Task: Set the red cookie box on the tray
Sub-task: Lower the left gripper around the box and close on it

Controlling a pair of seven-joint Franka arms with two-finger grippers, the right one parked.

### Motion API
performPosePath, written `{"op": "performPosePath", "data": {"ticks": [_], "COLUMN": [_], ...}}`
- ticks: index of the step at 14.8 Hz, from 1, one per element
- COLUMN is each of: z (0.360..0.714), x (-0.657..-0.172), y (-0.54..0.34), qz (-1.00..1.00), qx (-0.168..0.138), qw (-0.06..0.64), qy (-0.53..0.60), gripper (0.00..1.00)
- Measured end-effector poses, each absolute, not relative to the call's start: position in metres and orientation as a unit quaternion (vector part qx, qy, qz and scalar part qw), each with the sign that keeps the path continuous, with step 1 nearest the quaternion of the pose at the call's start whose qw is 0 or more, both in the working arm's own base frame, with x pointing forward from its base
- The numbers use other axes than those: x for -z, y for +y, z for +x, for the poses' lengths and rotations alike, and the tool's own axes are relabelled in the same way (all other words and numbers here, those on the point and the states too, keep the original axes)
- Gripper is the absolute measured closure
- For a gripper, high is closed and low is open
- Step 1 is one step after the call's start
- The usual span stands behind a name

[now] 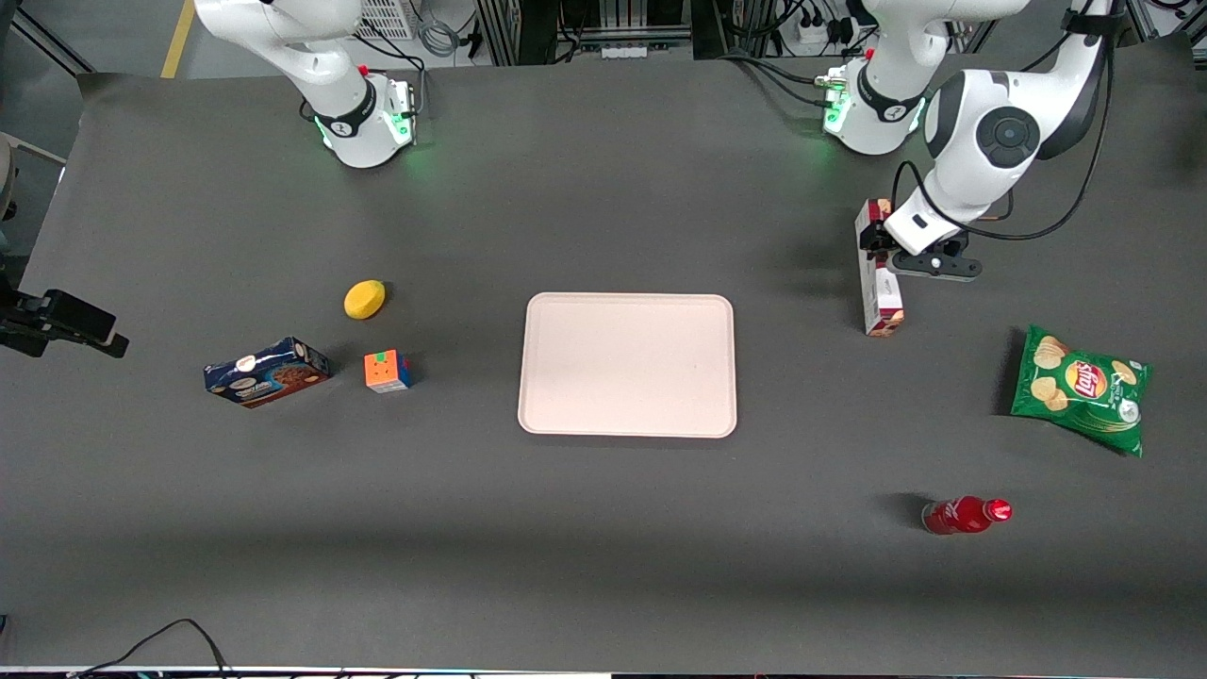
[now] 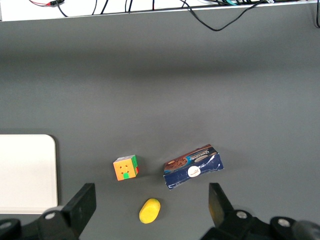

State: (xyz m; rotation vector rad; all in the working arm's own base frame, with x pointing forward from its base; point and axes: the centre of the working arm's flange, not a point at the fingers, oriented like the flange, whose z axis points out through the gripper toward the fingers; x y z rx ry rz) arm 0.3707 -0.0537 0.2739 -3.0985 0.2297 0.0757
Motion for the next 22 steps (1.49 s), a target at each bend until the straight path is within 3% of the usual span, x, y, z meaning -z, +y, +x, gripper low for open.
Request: {"op": "performPosePath", "data": {"ticks": [5,16,17,18,20,22], "z": [0.366,0.361,0.361,0.360,0.360,0.360], "x": [-0.250,-0.228,-0.228,-0.228,-0.227,-0.227], "y": [-0.054,-0.055,-0.055,-0.055,-0.055,-0.055], "qz": [-0.998,-0.999,-0.999,-0.999,-0.999,-0.999], "qx": [0.006,-0.010,-0.010,-0.011,-0.011,-0.012], "qw": [0.011,0.010,0.010,0.010,0.010,0.010], "qy": [0.063,0.052,0.052,0.052,0.051,0.051], "gripper": [0.00,0.04,0.13,0.36,0.38,0.60]}}
